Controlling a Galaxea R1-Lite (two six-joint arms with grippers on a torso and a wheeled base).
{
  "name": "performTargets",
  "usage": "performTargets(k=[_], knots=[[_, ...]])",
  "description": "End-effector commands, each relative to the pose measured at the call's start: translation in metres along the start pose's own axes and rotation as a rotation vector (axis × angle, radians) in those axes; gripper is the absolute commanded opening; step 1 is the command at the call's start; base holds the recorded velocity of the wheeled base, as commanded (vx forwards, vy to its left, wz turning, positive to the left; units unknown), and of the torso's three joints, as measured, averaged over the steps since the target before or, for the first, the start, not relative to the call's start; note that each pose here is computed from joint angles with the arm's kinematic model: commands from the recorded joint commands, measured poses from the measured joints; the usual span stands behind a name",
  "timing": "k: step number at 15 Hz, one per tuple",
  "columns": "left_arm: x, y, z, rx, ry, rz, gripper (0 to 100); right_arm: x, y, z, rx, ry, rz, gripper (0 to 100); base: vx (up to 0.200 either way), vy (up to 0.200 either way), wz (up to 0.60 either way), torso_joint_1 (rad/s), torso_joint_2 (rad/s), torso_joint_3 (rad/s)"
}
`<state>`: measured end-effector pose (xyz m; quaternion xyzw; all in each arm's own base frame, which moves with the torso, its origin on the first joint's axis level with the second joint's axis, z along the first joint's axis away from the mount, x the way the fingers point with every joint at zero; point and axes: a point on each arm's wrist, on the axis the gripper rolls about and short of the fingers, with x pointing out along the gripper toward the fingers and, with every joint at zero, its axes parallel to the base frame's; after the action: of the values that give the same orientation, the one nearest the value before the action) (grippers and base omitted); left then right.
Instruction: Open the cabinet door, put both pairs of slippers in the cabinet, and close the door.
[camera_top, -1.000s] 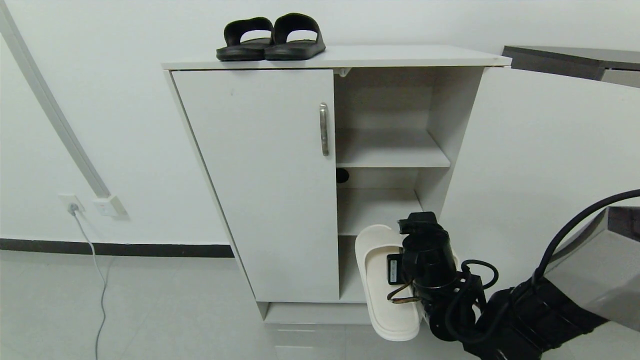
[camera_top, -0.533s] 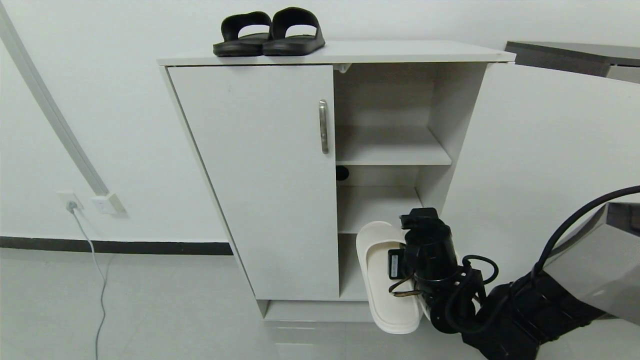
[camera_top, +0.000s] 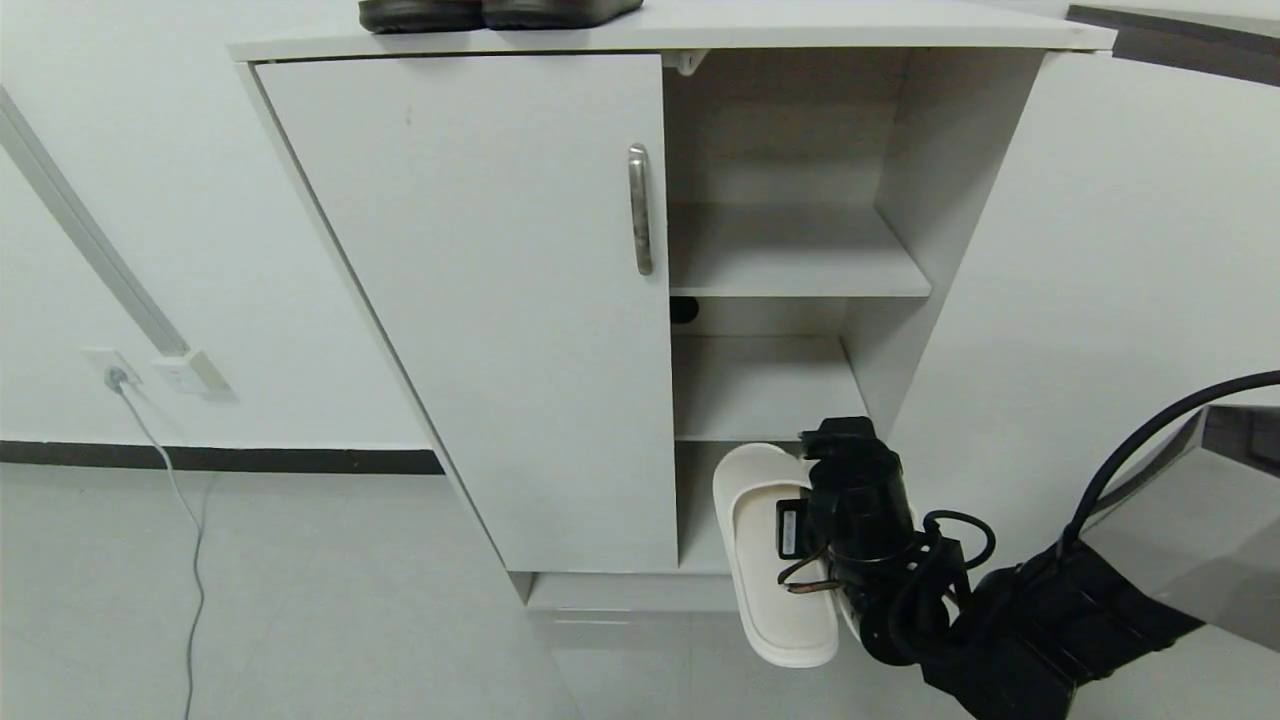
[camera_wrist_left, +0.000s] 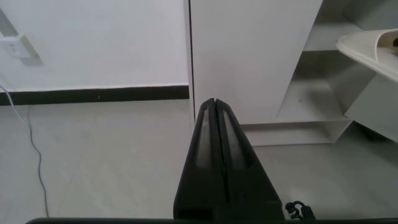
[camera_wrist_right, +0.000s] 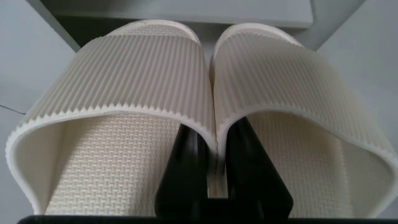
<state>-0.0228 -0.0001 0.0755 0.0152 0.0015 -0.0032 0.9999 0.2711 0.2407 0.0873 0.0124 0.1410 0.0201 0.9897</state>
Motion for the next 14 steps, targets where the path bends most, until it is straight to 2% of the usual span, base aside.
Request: performTargets(k=[1,4,9,12,14], knots=[[0.000,0.000,0.000,0.000,0.003,0.000,0,0.000,0.000,-0.001,-0.001,0.001,-0.001,0,0.000,0.000,0.00,-0.002,0.01,-0.193],[0.000,0.000,0.000,-0.001,0.000,0.000,0,0.010,-0.002,-0.007,0.003,-0.014,-0.015,0,0.000,0.000,0.00,0.004,0.00,-0.201],[0.000,0.000,0.000,-0.006,0.000,0.005,0,0.020,-0.001,-0.009,-0.007,-0.152,0.028,0,0.000,0.000,0.00,0.002,0.00,-0.062],[0.000,0.000,0.000,-0.010,0.000,0.005,0,0.027,-0.003,-0.018,-0.022,-0.151,0.023,0,0.000,0.000,0.00,0.000,0.00,0.000],[0.000,0.000,0.000,-0.010,0.000,0.005,0,0.026,-0.002,-0.015,-0.013,-0.163,0.037,0,0.000,0.000,0.00,0.000,0.00,0.000]])
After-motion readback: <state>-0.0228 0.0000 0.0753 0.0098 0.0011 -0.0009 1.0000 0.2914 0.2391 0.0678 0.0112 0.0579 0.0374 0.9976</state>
